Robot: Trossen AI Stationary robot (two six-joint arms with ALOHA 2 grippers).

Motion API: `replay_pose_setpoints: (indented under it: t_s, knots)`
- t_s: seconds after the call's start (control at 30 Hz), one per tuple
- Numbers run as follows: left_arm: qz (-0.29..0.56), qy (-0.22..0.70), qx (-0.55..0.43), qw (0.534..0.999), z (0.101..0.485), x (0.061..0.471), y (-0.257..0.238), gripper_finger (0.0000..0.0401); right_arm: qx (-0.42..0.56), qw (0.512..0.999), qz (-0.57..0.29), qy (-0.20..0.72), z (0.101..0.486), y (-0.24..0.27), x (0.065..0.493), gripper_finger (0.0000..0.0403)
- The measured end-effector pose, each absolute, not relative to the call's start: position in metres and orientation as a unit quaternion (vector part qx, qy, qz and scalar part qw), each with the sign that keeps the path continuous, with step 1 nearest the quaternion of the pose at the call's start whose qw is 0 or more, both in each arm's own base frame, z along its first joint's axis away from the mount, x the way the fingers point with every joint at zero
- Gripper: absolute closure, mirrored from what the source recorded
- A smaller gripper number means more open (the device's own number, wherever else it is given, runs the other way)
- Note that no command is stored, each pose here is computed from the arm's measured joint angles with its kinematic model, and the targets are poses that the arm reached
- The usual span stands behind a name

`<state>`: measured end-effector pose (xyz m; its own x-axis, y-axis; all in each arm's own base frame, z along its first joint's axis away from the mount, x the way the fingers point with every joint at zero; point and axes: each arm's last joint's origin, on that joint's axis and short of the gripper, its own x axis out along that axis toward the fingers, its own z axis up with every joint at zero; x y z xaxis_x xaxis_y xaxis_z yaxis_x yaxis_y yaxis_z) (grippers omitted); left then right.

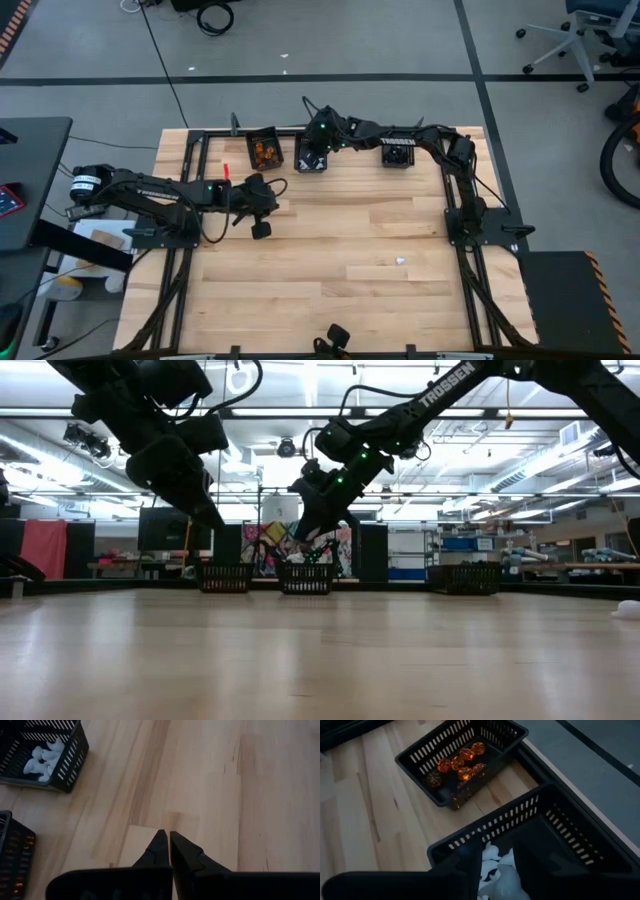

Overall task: Sort Halloween decoration
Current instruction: Put the white ghost toy into the middle black bin

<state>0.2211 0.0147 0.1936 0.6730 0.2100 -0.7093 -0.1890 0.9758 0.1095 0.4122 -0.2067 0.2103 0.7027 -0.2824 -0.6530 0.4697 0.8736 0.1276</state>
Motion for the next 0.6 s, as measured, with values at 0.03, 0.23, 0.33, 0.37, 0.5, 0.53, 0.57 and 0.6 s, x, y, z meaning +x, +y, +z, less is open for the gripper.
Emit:
replay_pose_setpoints:
  t_s: [0.03,0.23,0.33,0.37,0.5,0.53,0.57,0.6]
  knots:
    - [0.109,0.389,0.014,0.914,0.194,0.221,0.015,0.0401,0.144,0.912,-0.207,0.325,0.210,-0.207,0.412,0.0287]
    - [0.109,0.390,0.014,0.914,0.194,0.221,0.015,0.0401,0.145,0.912,-0.202,0.325,0.210,-0.206,0.412,0.0279]
    - [0.109,0.390,0.014,0.914,0.193,0.221,0.015,0.0401,0.143,0.914,-0.189,0.328,0.210,-0.206,0.412,0.0274]
    - [0.109,0.390,0.014,0.914,0.194,0.221,0.015,0.0401,0.142,0.914,-0.182,0.335,0.210,-0.205,0.411,0.0273]
    - [0.109,0.391,0.013,0.914,0.193,0.221,0.015,0.0401,0.113,0.911,-0.163,0.362,0.225,-0.189,0.405,0.0270]
    - [0.109,0.391,0.013,0.914,0.193,0.221,0.015,0.0401,0.101,0.911,-0.161,0.367,0.232,-0.182,0.404,0.0270]
    - [0.109,0.391,0.013,0.914,0.193,0.221,0.015,0.0401,0.090,0.910,-0.158,0.372,0.238,-0.175,0.403,0.0270]
    - [0.109,0.390,0.013,0.914,0.193,0.221,0.015,0.0401,0.078,0.910,-0.158,0.377,0.242,-0.166,0.401,0.0270]
